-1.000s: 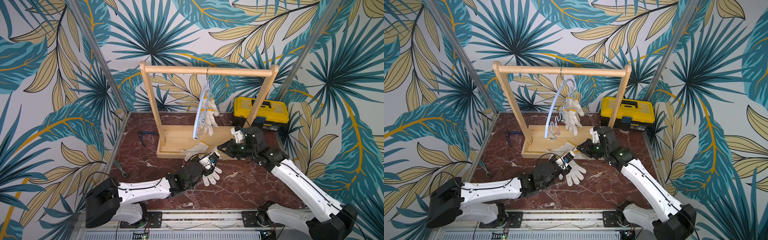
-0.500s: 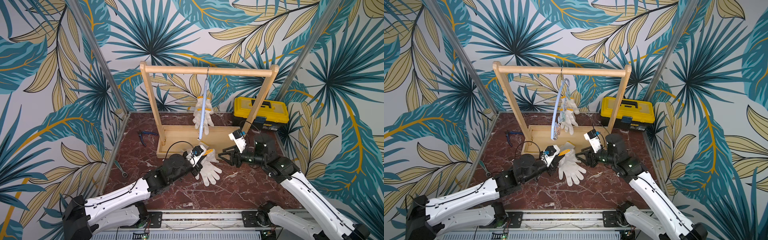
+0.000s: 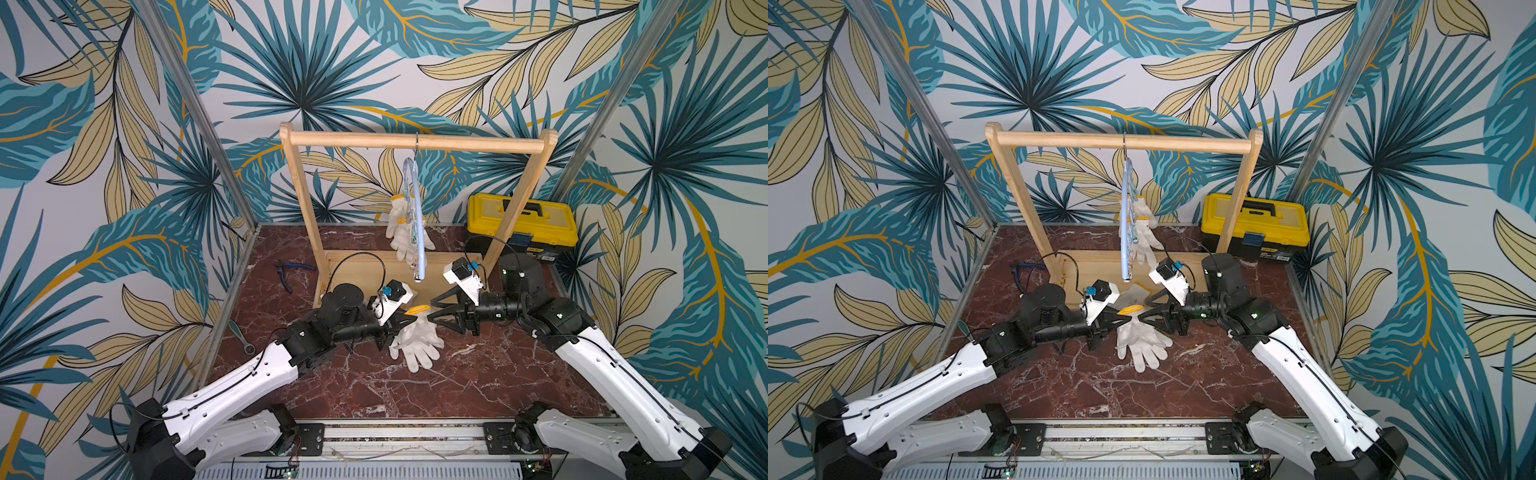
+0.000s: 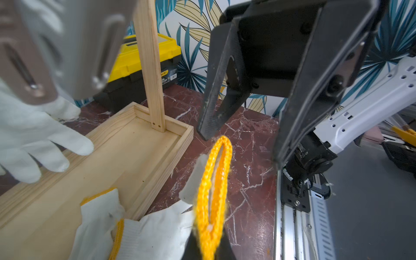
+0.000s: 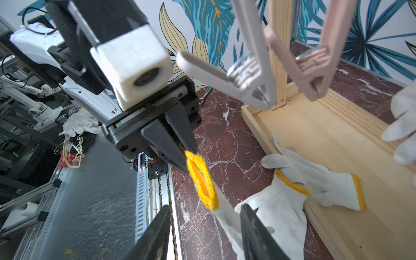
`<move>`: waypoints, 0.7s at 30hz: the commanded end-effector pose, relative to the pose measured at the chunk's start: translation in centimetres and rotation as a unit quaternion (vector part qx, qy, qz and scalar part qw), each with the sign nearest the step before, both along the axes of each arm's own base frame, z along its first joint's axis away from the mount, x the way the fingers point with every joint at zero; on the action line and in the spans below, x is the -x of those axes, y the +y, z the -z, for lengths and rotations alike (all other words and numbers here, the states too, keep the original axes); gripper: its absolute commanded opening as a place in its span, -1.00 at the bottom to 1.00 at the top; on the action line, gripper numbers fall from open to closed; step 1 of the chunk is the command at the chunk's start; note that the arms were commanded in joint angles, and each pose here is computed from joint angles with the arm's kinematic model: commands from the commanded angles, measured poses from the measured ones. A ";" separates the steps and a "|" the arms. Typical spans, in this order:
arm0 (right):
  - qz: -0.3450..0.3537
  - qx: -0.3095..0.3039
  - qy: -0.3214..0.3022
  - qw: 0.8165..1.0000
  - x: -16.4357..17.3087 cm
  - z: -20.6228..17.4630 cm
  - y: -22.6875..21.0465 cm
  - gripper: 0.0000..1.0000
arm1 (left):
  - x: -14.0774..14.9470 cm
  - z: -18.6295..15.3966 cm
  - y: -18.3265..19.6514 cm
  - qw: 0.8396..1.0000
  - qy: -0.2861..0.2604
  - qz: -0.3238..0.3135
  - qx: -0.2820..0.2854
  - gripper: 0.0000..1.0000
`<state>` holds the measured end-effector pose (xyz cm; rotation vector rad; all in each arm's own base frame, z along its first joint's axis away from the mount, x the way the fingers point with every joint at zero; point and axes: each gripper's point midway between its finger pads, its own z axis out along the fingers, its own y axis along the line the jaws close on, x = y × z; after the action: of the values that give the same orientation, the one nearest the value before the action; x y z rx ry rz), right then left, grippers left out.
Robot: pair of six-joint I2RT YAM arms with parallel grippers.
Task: Clip the gloves onto a hanger to dry
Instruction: Pick up the glove from the center of the board.
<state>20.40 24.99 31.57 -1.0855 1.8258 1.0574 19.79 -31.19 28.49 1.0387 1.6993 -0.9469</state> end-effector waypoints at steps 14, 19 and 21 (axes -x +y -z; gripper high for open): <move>-0.034 0.010 0.005 0.999 0.7 0.5 1.2 -0.38 | 1.1 -2.5 -0.7 0.998 0.020 0.055 0.027 -1.00; -0.033 0.006 0.014 0.999 0.8 0.5 1.4 -0.60 | 1.2 -2.9 -0.8 0.997 0.025 0.060 0.032 -1.00; -0.034 0.005 0.016 0.999 0.8 0.6 1.4 -0.69 | 1.1 -2.9 -0.8 0.997 0.027 0.060 0.032 -1.00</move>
<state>19.82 26.10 30.80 -1.1454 1.8368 1.0859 18.63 -31.83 29.03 1.0983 1.7088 -1.0833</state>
